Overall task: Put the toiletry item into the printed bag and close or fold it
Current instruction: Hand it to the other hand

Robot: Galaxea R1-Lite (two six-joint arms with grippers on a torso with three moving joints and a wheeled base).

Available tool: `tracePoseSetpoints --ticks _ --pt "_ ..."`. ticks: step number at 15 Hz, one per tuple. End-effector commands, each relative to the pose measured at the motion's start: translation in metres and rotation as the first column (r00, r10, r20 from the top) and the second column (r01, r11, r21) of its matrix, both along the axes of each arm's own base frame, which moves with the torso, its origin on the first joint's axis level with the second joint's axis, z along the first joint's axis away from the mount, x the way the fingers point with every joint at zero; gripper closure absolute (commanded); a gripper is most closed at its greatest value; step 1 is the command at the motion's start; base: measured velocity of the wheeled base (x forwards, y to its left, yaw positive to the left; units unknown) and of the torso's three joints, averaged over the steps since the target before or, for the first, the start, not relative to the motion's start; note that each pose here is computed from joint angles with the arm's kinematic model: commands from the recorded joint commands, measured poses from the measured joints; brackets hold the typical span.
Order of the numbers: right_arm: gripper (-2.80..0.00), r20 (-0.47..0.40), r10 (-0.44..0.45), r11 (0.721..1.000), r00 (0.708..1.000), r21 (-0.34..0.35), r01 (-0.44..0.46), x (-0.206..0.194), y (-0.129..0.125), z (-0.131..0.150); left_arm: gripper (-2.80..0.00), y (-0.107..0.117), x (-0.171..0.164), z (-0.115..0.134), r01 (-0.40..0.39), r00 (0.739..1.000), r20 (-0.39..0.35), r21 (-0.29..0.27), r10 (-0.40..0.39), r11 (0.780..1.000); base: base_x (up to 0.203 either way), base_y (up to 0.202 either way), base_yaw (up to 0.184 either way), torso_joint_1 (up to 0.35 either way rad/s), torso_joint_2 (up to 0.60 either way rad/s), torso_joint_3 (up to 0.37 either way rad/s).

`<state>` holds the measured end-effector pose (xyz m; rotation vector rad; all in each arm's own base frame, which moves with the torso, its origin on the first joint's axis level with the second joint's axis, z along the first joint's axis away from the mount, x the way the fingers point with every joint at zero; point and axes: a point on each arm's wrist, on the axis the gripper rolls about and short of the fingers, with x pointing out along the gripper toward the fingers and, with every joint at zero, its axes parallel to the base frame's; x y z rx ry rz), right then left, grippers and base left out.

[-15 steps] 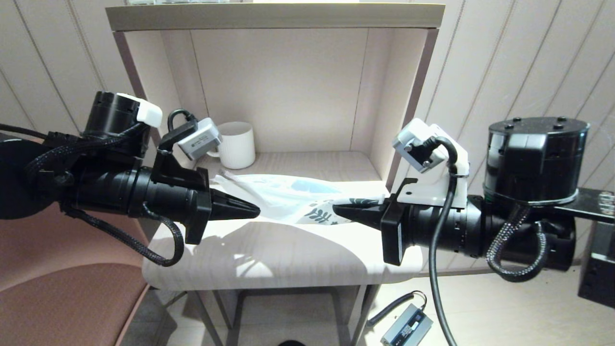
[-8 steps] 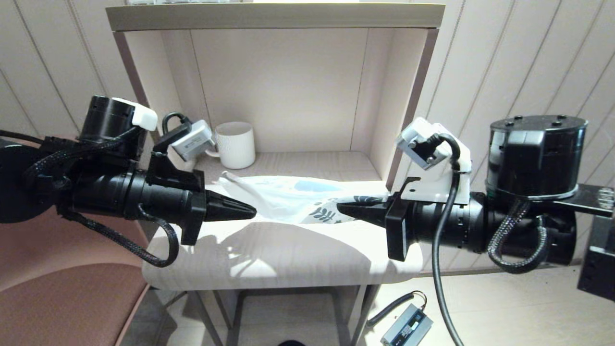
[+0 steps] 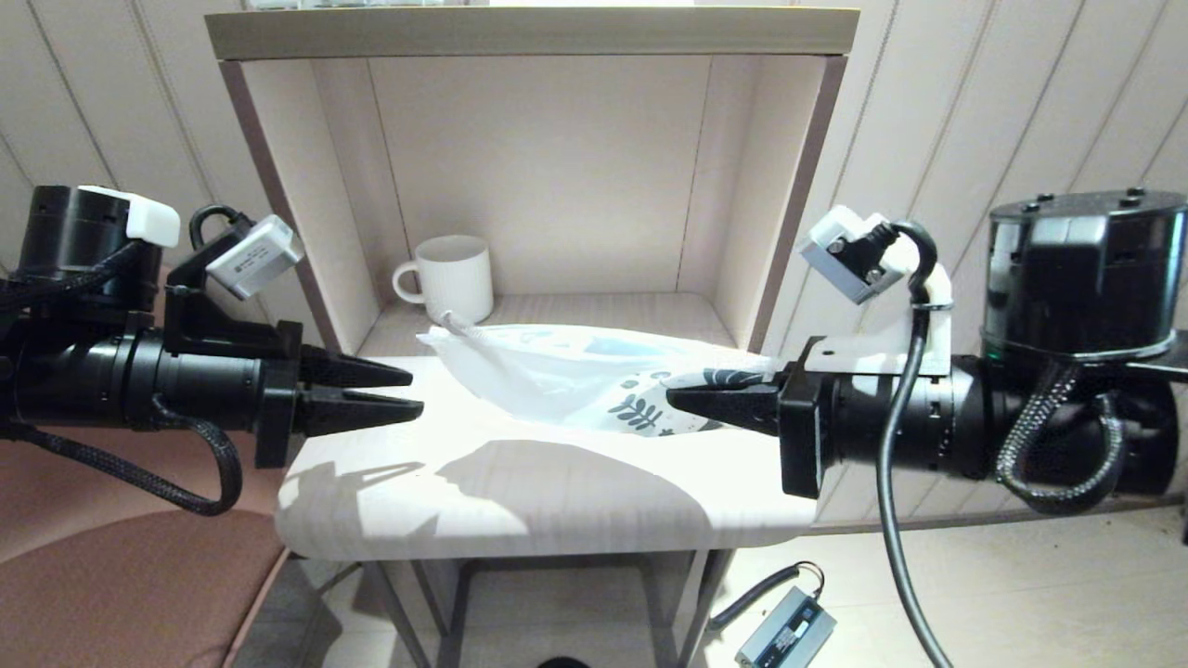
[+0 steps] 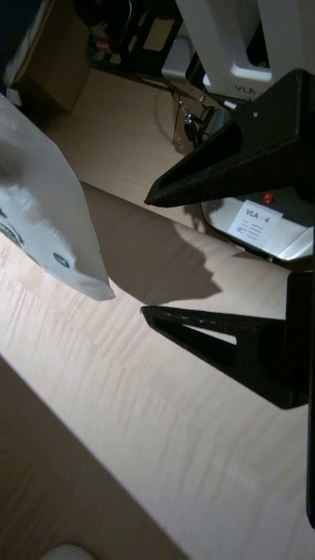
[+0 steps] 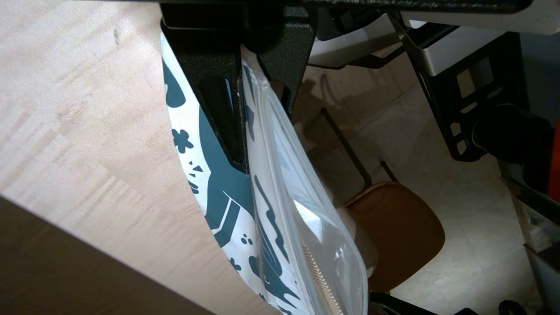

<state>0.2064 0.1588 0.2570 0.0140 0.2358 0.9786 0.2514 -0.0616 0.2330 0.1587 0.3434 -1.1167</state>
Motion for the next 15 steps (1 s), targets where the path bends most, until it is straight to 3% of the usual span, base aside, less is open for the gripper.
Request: tracePoseSetpoints --ticks 1,5,8,15 --pt "0.0 -0.001 0.002 1.0 1.0 0.009 -0.002 -0.001 0.0 0.004 -2.8 -0.001 0.01 -0.005 0.005 0.999 0.034 -0.007 -0.004 1.0 0.0 0.0 0.0 0.0 0.0 0.0" --pt "0.0 -0.093 0.093 0.994 0.991 0.062 -0.087 -0.003 -0.005 0.016 -2.8 -0.01 0.02 -0.007 0.087 0.993 0.081 -0.05 -0.083 0.995 0.0 0.0 0.0 0.0 0.0 0.0" --pt "0.0 -0.101 0.105 0.993 0.989 0.064 -0.099 -0.001 -0.003 0.016 -2.8 -0.017 0.027 -0.014 0.136 0.989 0.074 -0.064 -0.131 0.989 0.0 0.0 0.0 0.0 0.0 0.0" --pt "0.0 -0.119 0.12 0.992 0.986 0.051 -0.114 0.001 0.002 0.01 -2.8 -0.019 0.029 -0.013 0.167 0.981 0.109 -0.081 -0.158 0.983 0.0 0.0 0.0 0.0 0.0 0.0"
